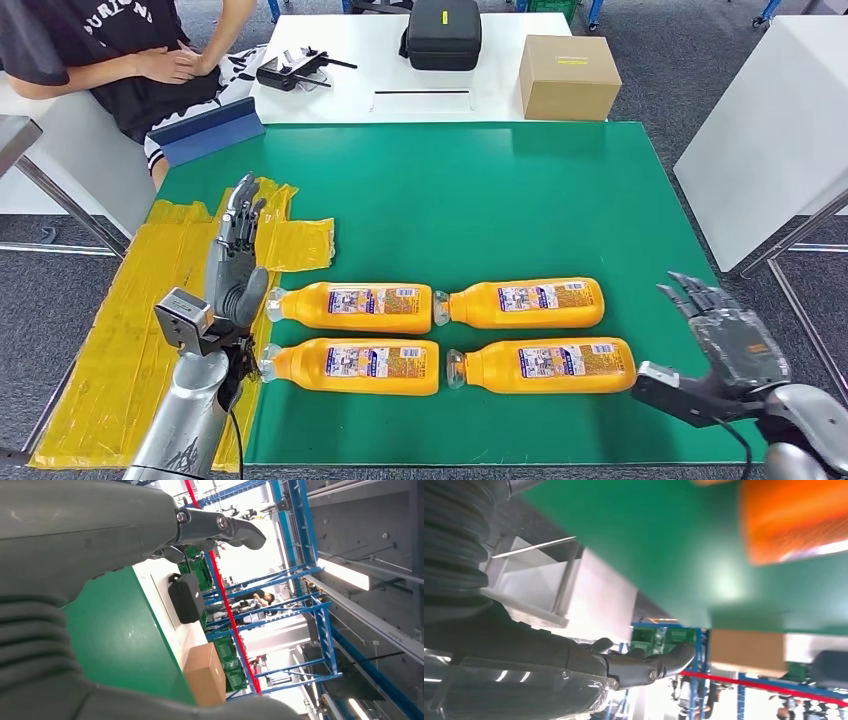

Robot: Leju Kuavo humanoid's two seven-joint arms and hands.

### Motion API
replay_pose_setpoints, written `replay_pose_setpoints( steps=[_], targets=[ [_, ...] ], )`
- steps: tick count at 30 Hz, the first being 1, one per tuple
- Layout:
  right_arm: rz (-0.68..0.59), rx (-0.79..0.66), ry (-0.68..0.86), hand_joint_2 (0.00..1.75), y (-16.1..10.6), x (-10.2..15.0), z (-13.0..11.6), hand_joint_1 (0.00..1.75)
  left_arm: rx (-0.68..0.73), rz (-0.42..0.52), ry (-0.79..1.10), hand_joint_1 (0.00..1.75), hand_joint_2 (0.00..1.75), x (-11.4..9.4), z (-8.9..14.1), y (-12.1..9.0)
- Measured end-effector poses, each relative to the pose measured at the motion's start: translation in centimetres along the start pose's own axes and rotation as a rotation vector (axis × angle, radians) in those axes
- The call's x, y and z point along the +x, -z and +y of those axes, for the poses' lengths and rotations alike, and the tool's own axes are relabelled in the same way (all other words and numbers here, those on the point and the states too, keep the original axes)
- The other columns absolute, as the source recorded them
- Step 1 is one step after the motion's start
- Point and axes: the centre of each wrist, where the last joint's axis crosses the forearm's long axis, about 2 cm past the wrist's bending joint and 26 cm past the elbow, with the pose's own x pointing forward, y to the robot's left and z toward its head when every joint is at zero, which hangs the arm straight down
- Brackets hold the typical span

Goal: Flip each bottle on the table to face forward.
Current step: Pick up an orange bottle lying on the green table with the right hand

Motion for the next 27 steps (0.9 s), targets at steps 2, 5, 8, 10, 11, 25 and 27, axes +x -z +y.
replay_pose_setpoints(
  steps=[2,5,8,10,11,25,27],
  targets=[
    [-0.011,0.003,0.0,1.75,0.7,1.2,1.5,0.0,-0.002,0.0,0.002,0.0,0.0,0.0,0.0,0.0],
    [-0.034,0.009,0.021,1.75,1.3,2.6,2.8,0.0,-0.002,0.0,0.003,0.0,0.0,0.0,-0.1,0.1],
    [-0.06,0.028,0.066,1.75,1.7,3.3,3.2,0.0,0.0,-0.001,0.003,0.0,0.0,0.1,-0.2,0.1],
    [-0.078,0.059,0.116,1.75,1.9,3.4,3.2,0.0,0.0,-0.002,0.005,0.0,0.0,0.1,-0.2,0.2],
    [-0.088,0.077,0.143,1.75,1.9,3.4,3.0,0.0,0.0,-0.002,0.006,0.0,0.0,0.1,-0.2,0.2],
    [-0.121,0.195,0.196,1.75,2.3,2.3,1.3,0.0,-0.003,-0.008,0.004,0.0,0.0,0.1,-0.1,0.7],
    [-0.112,0.225,0.196,1.75,1.7,2.2,1.5,0.0,-0.003,-0.008,0.002,0.0,0.0,0.1,-0.1,0.8]
  ],
)
